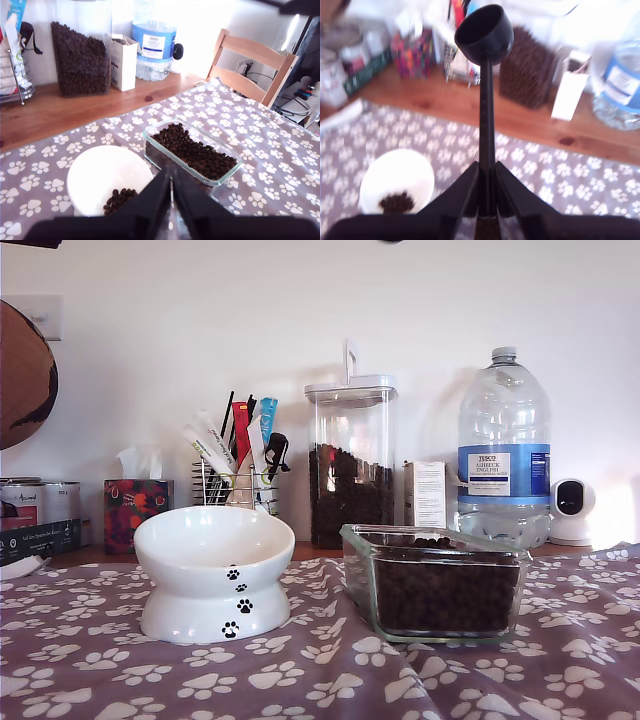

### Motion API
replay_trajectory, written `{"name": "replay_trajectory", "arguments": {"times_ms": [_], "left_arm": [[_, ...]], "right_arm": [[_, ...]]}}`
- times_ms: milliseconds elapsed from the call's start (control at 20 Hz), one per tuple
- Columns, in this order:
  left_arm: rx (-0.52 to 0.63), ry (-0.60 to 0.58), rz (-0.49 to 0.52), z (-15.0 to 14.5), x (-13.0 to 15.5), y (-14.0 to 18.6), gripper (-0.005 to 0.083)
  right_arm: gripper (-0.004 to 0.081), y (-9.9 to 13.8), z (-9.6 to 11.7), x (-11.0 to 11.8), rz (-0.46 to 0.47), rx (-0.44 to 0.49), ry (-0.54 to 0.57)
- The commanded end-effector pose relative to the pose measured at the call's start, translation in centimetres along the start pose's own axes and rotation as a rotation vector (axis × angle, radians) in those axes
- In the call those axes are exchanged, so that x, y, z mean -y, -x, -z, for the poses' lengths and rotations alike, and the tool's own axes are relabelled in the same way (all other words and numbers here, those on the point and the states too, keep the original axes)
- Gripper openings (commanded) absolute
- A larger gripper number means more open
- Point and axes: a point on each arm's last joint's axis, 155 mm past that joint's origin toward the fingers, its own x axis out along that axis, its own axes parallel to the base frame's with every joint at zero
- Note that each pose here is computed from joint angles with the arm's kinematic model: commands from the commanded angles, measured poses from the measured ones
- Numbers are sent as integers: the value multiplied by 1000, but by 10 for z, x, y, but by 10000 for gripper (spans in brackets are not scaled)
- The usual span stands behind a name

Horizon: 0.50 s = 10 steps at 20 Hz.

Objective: Measure one spoon of cat food and pour it into the food bowl

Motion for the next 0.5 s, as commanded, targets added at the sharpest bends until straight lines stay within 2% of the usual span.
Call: {"name": "replay_trajectory", "arguments": {"times_ms": [0,100,250,350,450], "left_arm": [[-19,-1,2,9,-2,-5,-19],[-12,-3,2,7,-2,-5,-19],[-14,-2,-1,8,-2,-5,-19],[-15,-2,-1,8,-2,-5,-19],[-15,-2,-1,8,-2,-5,-19]], "right_arm": [[-13,3,16,10,8,44,-45],[-13,12,22,19,7,128,-94],[-13,14,50,24,-5,172,-137],[-13,7,76,21,-26,154,-160],[-13,-3,105,16,-38,82,-153]]}}
